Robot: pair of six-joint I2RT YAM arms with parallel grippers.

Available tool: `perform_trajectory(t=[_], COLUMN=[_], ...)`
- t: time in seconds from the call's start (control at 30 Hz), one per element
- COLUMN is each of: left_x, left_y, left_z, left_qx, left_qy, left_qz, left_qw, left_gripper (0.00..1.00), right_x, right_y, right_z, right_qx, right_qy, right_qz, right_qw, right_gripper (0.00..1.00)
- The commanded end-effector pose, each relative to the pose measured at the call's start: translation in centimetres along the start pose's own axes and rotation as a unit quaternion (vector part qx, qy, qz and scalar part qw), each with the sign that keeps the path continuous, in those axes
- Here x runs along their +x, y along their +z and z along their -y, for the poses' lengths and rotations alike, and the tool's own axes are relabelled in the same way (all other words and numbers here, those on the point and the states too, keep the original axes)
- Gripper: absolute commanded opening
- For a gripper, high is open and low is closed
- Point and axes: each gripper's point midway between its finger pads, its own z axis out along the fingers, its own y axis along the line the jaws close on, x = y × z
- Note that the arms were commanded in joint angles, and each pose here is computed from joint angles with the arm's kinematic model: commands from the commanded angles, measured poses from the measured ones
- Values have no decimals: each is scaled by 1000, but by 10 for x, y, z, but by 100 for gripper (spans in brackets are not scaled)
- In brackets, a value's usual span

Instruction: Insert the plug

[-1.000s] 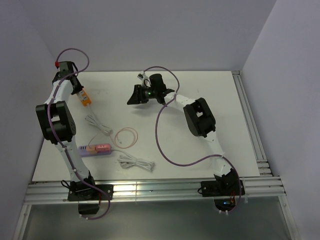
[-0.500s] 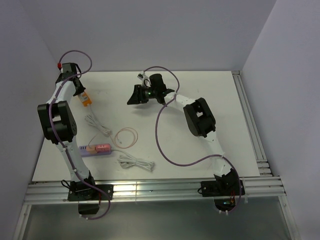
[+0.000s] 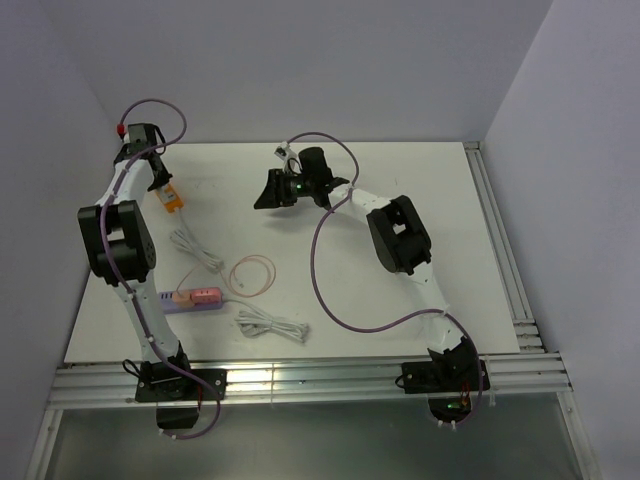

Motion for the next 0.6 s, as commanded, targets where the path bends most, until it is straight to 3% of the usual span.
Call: perform_trajectory(t=[0.0, 0.57], left_x=[35, 74], left_y=[15, 36], left_z=[-1, 22], left_qx=[-24, 40], left_qy=[24, 46], left_qz=[-36, -62], left_qw=[999, 996], left_gripper=[0, 0], right_x=[-11, -10], right_y=[0, -1], right_z=[-4, -4], right_qx=[-15, -17], right_qy=[-13, -12], right_qz=[11, 10], right_qw=[1000, 1000], right_gripper=[58, 58])
